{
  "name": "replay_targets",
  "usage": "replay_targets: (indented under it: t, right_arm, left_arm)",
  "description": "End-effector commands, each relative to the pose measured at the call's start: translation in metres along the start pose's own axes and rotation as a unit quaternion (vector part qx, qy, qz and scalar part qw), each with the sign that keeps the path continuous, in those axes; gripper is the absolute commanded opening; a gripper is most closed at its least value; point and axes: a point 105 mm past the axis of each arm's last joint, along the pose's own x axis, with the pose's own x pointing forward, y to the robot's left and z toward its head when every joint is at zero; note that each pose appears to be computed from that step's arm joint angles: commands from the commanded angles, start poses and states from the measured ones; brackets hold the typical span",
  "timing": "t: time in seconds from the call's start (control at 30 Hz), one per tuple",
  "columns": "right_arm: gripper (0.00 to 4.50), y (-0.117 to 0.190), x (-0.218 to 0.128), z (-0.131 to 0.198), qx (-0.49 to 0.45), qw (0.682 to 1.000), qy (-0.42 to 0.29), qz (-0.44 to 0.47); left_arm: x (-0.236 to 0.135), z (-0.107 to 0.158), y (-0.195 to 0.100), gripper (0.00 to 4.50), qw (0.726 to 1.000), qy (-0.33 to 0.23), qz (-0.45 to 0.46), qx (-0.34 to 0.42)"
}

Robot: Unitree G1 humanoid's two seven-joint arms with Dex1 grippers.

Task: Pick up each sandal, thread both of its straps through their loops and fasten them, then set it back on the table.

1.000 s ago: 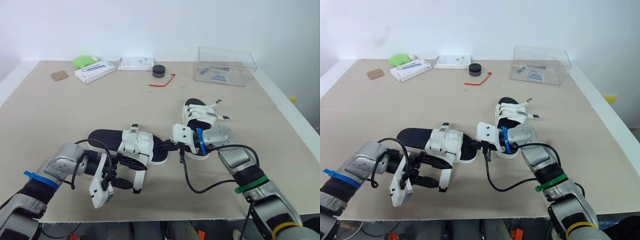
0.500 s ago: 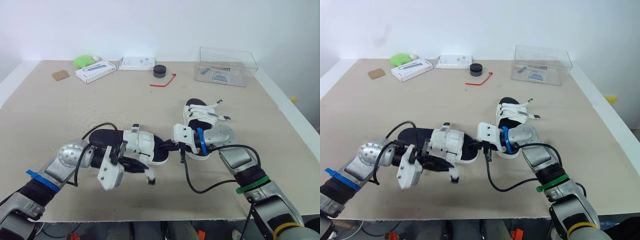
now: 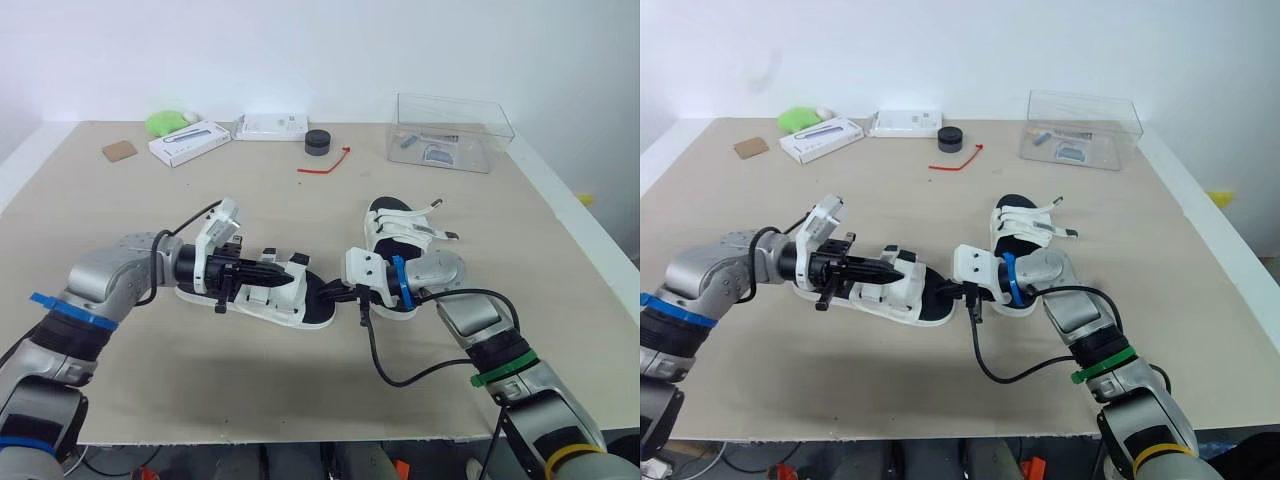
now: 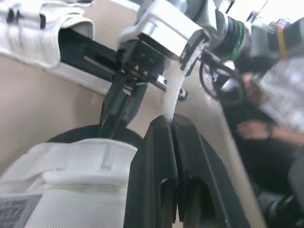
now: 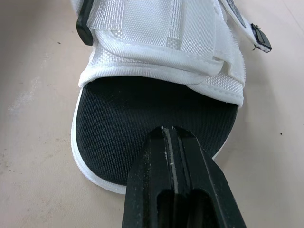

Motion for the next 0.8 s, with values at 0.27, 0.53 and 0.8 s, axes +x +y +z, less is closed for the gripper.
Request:
replay_targets:
  t: [0.27,0.53,0.8]
  right_arm:
    - [0.00,0.005,-0.006,-0.008,0.009,1.000,0.020,-0.001]
    - [0.00,0.008,-0.007,-0.008,0.012,1.000,0.021,-0.003]
    - [0.00,0.009,-0.004,-0.006,0.010,1.000,0.017,-0.001]
  left_arm:
    - [-0.005,0.004,0.023,0.03,0.999,-0.005,0.028,-0.024]
    - [-0.010,0.004,0.035,0.03,0.998,-0.008,0.055,-0.025]
    - [-0.003,-0.009,0.046,0.03,0.996,0.026,0.083,-0.011]
